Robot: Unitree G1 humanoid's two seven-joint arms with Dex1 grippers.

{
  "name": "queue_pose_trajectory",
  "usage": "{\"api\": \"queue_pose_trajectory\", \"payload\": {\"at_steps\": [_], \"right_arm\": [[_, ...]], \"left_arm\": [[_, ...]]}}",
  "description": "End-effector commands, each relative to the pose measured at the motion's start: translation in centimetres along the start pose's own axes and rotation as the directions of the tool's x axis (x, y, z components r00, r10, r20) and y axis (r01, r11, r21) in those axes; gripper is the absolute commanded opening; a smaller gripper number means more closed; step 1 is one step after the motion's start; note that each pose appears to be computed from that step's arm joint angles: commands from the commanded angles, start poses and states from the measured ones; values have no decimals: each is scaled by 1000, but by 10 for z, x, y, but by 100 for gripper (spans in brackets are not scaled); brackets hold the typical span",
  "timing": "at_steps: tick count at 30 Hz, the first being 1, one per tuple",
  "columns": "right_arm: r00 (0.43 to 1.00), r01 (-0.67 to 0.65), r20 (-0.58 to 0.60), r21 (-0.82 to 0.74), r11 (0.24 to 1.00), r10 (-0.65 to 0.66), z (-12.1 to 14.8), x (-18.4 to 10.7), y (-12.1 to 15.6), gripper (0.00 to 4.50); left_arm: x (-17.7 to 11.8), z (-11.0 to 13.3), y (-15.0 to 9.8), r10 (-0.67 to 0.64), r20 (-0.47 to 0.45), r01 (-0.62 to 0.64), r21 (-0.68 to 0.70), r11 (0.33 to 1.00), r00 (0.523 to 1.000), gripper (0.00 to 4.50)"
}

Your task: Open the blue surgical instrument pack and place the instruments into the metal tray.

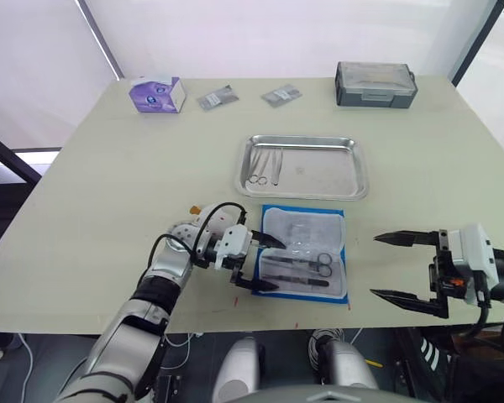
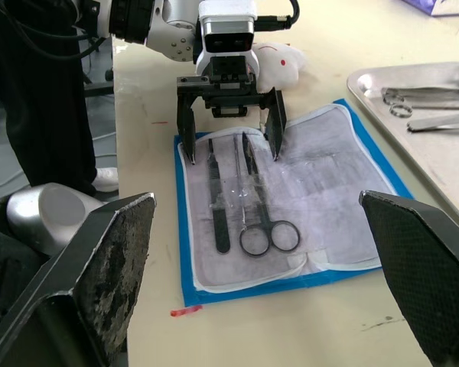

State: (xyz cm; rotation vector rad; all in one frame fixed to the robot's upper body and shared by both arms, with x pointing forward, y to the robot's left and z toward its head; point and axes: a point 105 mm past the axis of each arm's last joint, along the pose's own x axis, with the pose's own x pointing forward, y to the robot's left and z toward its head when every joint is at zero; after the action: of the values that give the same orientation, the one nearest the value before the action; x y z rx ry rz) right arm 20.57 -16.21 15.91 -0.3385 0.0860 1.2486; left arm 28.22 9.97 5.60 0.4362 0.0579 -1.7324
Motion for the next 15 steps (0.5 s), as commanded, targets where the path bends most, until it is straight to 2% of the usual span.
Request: {"api": "queue_pose_trajectory", "payload": {"at_steps": [1, 7, 15], "right_arm": [[1000, 21, 0, -46, 999, -21, 8, 7, 0, 450], [998, 20, -64, -58, 998, -23, 4, 29, 1, 450], [991, 70, -109, -109, 992, -82, 1, 64, -12, 450]], "left_arm": [[4, -27, -25, -107, -67, 100, -99, 990, 992, 445], [3, -27, -24, -110, -72, 102, -101, 990, 991, 445], [3, -27, -24, -113, -75, 106, -100, 989, 991, 445]]}}
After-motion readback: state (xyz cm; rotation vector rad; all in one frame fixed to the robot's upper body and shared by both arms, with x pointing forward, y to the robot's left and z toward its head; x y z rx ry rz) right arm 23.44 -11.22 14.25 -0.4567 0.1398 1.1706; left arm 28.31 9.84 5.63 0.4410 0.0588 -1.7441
